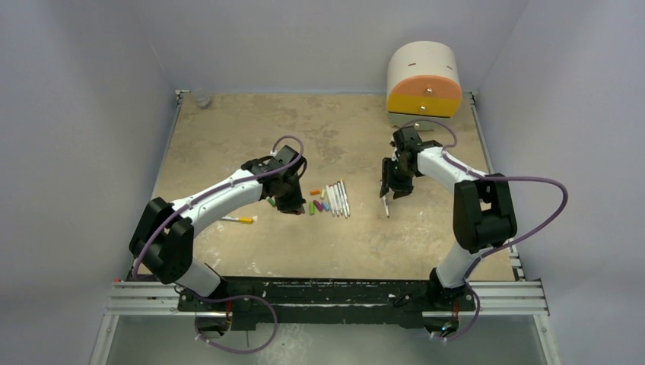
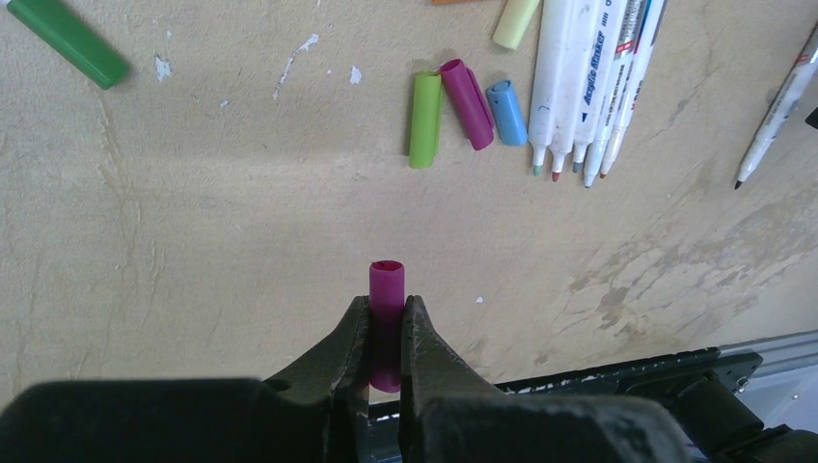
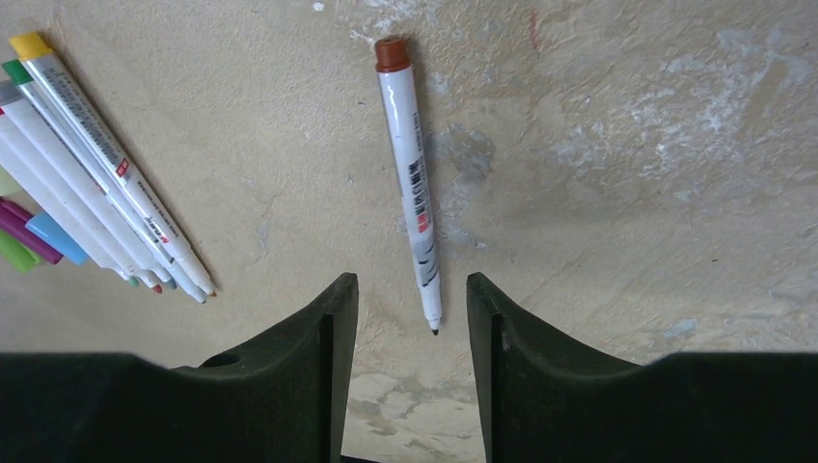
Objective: Open the pen caps
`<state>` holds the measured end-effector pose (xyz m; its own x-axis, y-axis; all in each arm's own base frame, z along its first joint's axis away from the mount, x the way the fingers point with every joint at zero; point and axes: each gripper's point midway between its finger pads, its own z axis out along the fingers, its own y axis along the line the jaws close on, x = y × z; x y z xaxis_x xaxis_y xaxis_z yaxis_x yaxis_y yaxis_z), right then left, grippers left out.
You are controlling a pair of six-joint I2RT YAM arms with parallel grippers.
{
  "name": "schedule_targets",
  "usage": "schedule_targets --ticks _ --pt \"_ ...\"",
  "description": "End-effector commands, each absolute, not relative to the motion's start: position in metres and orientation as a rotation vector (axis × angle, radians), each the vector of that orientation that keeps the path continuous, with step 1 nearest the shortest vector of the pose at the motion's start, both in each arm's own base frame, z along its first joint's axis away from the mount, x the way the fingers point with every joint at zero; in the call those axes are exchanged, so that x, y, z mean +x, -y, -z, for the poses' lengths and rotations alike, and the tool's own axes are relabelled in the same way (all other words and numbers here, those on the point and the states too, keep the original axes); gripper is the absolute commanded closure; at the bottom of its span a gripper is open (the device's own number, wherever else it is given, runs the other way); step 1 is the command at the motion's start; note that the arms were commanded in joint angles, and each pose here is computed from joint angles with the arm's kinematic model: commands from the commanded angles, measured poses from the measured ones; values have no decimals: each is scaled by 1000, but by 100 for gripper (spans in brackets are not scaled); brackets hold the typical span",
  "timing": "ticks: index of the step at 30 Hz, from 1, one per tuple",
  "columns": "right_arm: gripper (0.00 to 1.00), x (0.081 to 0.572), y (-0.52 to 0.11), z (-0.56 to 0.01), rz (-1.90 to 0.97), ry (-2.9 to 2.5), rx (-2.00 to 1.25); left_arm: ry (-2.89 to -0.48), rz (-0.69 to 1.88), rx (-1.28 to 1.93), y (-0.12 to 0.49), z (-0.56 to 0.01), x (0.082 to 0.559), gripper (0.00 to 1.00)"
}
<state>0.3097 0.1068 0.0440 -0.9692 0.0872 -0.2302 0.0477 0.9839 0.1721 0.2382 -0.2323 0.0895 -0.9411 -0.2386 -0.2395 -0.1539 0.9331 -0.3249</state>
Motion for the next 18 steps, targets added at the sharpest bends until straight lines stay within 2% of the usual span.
schedule_targets --ticks 1,13,16,18 --pt "52 309 -111 -38 -275 -2892 68 -2781 459 -265 232 -94 241 100" --pt "56 312 -99 -20 -156 -2942 85 -2787 457 -253 233 -93 241 100" --pt "66 312 -99 -17 -155 -2946 74 -2787 449 -250 232 -92 241 100" --pt "77 318 -96 -16 -126 -2924 63 -2788 440 -247 231 -90 242 100"
